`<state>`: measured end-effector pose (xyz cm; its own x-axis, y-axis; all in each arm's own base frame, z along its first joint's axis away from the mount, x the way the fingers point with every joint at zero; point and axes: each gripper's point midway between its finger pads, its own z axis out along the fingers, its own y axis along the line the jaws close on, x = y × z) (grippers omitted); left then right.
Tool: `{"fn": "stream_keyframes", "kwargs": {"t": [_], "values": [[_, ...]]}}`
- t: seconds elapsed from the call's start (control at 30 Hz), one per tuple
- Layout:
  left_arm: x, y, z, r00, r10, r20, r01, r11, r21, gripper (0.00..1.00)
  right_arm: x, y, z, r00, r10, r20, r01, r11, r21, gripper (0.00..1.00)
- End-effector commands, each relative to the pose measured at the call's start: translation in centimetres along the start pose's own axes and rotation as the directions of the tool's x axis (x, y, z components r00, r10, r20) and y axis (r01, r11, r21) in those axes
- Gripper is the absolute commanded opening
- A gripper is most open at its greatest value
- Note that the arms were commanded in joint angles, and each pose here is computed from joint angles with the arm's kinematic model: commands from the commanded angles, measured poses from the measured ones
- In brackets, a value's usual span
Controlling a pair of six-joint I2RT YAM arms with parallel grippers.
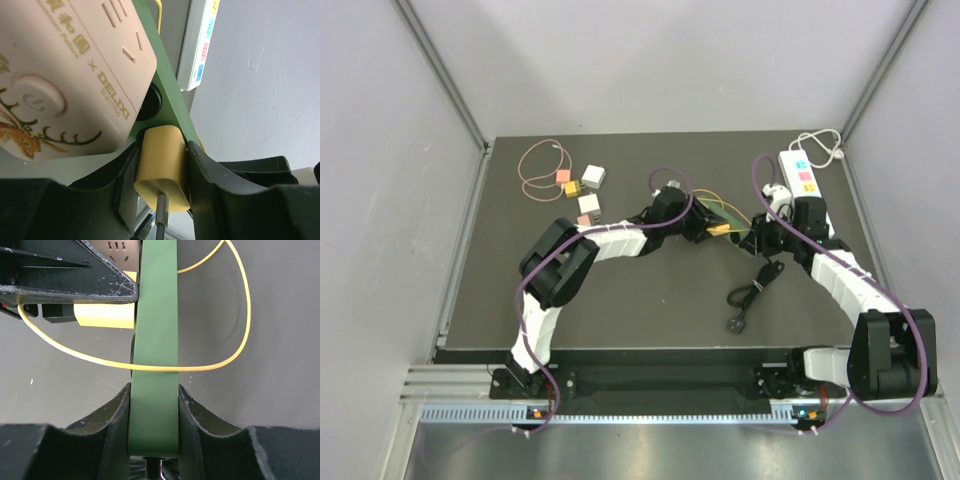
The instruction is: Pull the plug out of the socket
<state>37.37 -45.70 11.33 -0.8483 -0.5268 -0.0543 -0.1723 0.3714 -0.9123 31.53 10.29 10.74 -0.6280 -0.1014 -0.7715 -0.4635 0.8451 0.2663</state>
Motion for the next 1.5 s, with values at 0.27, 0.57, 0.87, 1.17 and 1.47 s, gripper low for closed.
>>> {"fn": "stream_keyframes", "kwargs": {"t": [0.27,0.57,0.87,1.17,1.47], "values": [[-1.2,-6.7,-2.8,0.955,0.287,0.071,-0.294,0.944,0.151,0.00,-2.1,4.7,1.1,0.999,-0.025,0.026,0.033,0.943,-0.331,0.60],[-1.0,-7.8,-2.7,0.961,0.267,0.065,-0.275,0.940,0.201,0.00,-0.6,4.1,2.5,0.997,0.051,-0.050,-0.065,0.941,-0.332,0.66],[-0.8,-8.3,-3.0,0.988,0.141,0.062,-0.153,0.953,0.261,0.06,-0.1,3.4,3.3,0.993,0.086,-0.083,-0.107,0.951,-0.290,0.02],[-0.2,-8.2,-3.3,0.999,0.027,0.035,-0.036,0.958,0.285,0.37,-1.8,3.0,2.2,0.999,0.038,0.020,-0.033,0.976,-0.216,0.00],[0.1,-8.4,-3.5,0.999,0.008,0.038,-0.019,0.956,0.291,0.50,-2.8,3.0,1.7,0.996,0.031,0.079,-0.016,0.983,-0.185,0.00]]}}
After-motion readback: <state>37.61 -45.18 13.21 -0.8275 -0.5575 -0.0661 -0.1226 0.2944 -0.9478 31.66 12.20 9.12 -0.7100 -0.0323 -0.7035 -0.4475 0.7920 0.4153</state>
